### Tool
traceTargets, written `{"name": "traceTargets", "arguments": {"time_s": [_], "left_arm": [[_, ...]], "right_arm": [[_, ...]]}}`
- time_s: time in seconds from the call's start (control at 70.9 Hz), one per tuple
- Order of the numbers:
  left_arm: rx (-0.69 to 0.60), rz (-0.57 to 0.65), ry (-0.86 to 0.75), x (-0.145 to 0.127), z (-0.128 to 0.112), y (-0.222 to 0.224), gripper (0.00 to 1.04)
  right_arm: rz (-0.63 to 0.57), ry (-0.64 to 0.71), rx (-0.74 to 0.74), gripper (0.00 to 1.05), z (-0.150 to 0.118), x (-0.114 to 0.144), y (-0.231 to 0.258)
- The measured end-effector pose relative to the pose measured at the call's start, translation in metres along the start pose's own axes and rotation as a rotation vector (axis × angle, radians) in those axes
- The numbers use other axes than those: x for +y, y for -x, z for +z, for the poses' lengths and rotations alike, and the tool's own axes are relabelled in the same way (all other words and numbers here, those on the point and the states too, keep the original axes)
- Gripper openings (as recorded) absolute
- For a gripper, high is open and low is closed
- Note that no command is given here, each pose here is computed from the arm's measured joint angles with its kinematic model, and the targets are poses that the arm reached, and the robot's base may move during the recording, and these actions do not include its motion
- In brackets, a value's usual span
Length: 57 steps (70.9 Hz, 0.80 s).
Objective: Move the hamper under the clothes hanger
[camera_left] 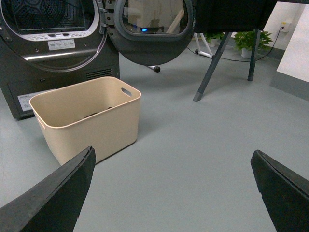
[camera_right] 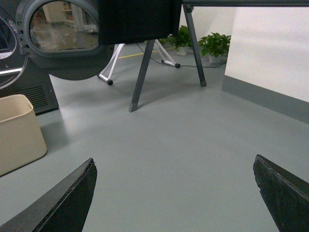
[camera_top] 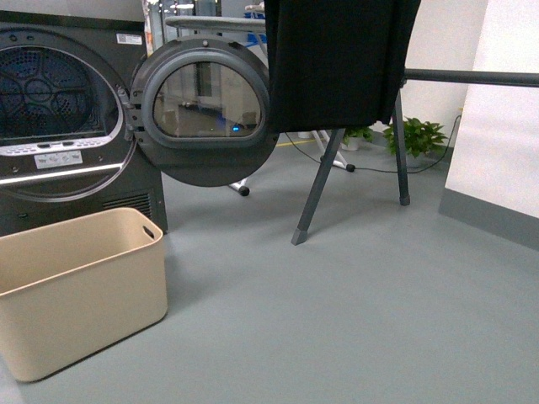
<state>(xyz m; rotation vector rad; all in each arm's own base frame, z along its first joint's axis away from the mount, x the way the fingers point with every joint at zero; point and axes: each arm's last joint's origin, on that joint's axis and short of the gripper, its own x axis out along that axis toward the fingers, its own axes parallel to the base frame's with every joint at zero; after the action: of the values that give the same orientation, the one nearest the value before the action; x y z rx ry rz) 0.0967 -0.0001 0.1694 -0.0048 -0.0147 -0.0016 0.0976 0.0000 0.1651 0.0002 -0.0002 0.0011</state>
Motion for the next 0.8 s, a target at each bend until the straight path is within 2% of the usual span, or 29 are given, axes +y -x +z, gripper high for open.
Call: {"name": "traceTargets", "arguments": {"time_s": [0.804], "left_arm": [[0.001, 0.000, -0.001, 0.0000, -0.0001, 0.0000, 0.98]], "right_arm": [[0.001, 0.000, 0.003, 0.97, -0.0003, 0.0000, 0.0000]]}}
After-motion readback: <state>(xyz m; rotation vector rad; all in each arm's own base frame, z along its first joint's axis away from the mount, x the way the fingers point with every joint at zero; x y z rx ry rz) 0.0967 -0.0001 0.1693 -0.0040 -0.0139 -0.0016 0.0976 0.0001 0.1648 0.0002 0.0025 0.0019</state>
